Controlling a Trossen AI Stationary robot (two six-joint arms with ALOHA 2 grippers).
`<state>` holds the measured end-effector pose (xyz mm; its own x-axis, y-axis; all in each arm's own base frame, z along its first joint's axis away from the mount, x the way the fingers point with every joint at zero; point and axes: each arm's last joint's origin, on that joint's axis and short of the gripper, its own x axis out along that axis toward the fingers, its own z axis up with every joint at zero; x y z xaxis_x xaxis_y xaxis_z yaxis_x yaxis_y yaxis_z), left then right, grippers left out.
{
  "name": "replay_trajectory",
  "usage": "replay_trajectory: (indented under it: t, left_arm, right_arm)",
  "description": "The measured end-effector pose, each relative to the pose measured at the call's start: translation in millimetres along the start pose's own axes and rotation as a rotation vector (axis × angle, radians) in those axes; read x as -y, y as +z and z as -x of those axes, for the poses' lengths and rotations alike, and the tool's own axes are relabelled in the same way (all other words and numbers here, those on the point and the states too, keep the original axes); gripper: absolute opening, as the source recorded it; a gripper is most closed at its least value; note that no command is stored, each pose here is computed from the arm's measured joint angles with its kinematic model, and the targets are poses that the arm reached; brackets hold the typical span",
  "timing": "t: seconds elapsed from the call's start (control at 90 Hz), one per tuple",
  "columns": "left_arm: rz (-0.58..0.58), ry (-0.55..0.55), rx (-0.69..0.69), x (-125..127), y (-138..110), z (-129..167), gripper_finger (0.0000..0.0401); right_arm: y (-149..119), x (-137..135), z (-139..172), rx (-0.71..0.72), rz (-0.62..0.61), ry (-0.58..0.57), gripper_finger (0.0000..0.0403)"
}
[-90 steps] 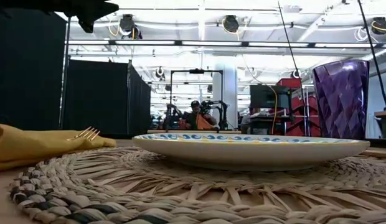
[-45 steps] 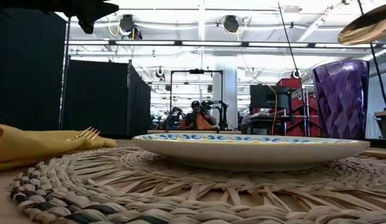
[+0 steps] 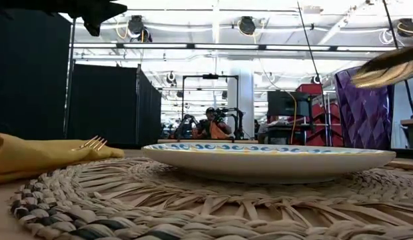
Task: Set table place
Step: Put the green table spoon to the right of the gold table knife on the brown table mat
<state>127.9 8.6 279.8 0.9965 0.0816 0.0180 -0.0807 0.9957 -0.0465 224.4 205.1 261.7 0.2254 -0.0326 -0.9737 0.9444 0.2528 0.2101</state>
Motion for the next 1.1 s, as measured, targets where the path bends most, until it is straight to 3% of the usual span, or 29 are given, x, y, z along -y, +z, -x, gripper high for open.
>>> replay_trajectory:
  t: [0.411,1.1]
  left_arm:
    - [0.001,0.000,-0.007,0,-1,0,0.0141]
    - [0.000,0.002,-0.034,0,-3,0,0.0141]
  right_arm:
    - [30,66,-35,-0.053,-0.116,0.087,0.0000]
    - [64,87,-81,0.012,-0.226,-0.027,0.0000]
